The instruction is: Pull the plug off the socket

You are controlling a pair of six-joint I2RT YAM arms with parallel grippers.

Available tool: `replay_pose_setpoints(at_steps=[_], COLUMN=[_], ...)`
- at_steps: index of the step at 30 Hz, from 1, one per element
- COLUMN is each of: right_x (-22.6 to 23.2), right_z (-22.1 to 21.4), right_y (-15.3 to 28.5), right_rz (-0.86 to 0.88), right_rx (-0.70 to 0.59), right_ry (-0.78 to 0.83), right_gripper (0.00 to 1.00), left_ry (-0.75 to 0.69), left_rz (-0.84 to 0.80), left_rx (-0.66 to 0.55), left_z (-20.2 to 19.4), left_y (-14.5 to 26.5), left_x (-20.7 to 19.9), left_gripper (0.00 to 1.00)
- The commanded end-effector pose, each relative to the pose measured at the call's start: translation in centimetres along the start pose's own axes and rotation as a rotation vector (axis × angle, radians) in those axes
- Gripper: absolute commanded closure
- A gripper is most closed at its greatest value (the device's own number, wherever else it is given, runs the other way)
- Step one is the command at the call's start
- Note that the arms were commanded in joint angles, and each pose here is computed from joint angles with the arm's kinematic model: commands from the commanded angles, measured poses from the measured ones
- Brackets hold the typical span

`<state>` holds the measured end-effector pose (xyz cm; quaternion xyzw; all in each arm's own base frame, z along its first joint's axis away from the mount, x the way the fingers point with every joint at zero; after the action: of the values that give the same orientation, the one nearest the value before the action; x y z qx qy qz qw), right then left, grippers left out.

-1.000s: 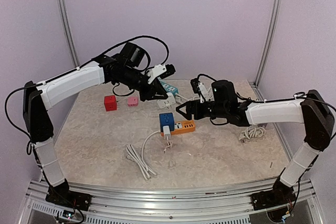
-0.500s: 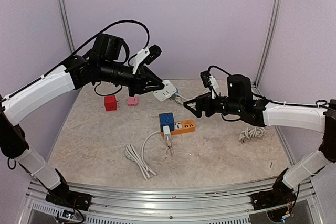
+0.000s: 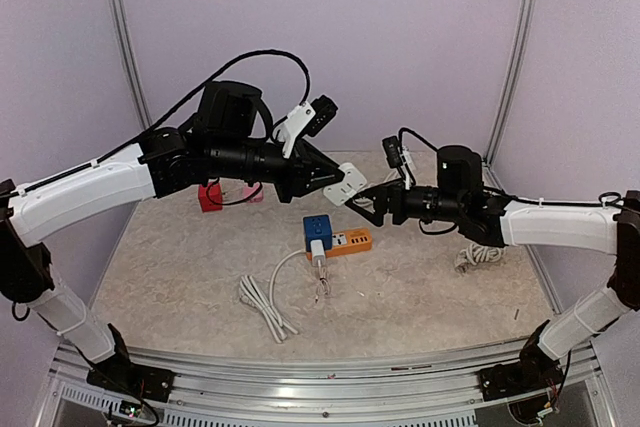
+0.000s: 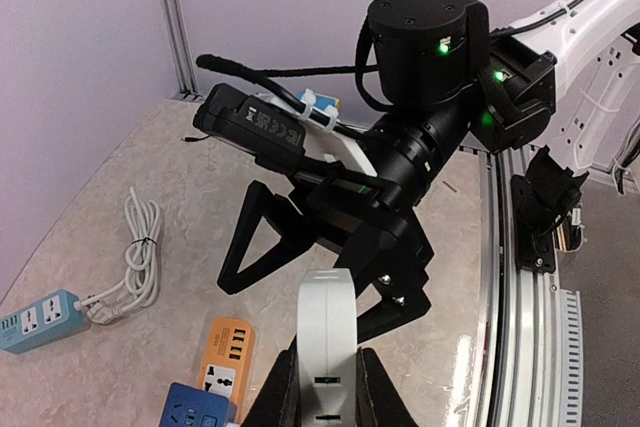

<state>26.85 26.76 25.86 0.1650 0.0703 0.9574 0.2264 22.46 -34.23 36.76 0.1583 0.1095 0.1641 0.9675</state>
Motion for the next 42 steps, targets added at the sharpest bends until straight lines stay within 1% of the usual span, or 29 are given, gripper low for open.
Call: replay_pose_setpoints(at_steps=[1, 13, 19, 24, 32, 42], right_x=[1.3, 1.9, 2.1, 2.3, 3.0, 3.4], right_z=[0.5, 0.9, 1.1, 1.3, 1.5, 1.7], right_y=[0.6, 0.9, 0.7, 0.6, 0.9, 1.3], right_rz=[0.09, 0.136, 0.148, 0.174, 0.232, 0.259], right_rx=[-0.041, -0.057, -0.041, -0.03, -0.021, -0.022], right_ry=[-0.016, -0.006, 0.022, 0.035, 0.055, 0.064], right_gripper=[0.03, 0.04, 0.04, 0.08, 0.09, 0.1], left_ry=[0.024, 0.017, -0.026, -0.063, -0.081, -0.089], left_rz=[0.05, 0.062, -0.048, -0.141, -0.192, -0.198], left_rx=[-0.012, 0.023, 0.052, 0.081, 0.117, 0.142], left_z=[-0.3, -1.2, -1.7, -2.4, -3.2, -3.6], left_y=[-1.2, -1.9, -1.9, -1.8, -1.8, -1.8], left_x=[0.8, 1.3, 0.5, -0.4, -0.3, 0.1], left_gripper=[1.0, 1.0, 1.0, 1.0, 1.0, 1.0])
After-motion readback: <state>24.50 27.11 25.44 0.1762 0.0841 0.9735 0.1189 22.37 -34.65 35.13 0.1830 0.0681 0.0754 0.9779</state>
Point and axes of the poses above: each gripper's point midway between its finger pads, its own y axis back along the fingers, its own x axis along the line the jaws close on, z = x × y, the point moved 8 cm from there along y, back along the fingers, and after that the axes turned 10 degrees about y, right-handed, at the moved point
